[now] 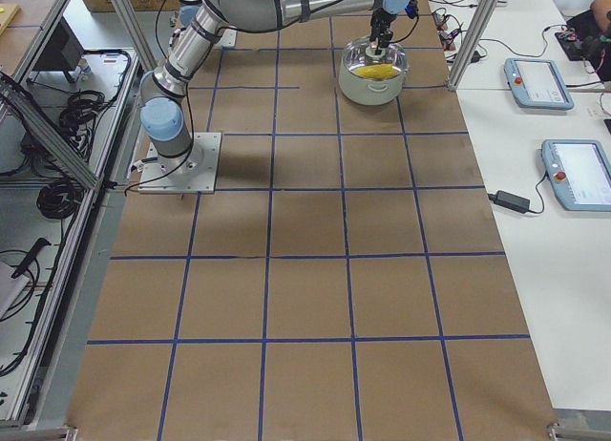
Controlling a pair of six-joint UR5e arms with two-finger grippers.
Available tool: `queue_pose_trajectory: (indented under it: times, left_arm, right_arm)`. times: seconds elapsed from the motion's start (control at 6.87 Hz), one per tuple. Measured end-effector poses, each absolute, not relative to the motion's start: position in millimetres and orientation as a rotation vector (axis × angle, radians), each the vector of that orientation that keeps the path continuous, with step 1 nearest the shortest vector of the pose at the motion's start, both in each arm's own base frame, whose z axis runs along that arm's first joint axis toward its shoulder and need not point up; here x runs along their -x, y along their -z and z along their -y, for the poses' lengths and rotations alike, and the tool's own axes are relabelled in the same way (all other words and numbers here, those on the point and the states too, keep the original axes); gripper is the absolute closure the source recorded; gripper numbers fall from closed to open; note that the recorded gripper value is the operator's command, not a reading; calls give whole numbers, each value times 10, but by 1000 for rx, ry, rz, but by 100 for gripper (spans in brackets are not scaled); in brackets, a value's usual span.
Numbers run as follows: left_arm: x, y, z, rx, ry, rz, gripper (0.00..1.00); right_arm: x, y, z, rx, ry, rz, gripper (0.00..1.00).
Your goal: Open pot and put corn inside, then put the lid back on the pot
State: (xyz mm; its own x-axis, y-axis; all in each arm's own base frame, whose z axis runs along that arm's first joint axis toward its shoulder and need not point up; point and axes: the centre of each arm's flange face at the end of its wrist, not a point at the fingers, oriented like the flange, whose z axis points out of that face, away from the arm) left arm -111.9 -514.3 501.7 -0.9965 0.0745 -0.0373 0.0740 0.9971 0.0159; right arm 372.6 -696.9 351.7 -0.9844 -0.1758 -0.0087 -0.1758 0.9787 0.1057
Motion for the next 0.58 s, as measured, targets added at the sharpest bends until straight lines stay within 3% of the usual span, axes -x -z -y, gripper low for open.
queue_pose_trajectory:
  times: [0.58]
  left_arm:
    - [1115, -5025, 5145, -114, -20, -3101, 0]
  right_arm:
    - [-3000, -3970, 7077, -272, 125, 3130, 13]
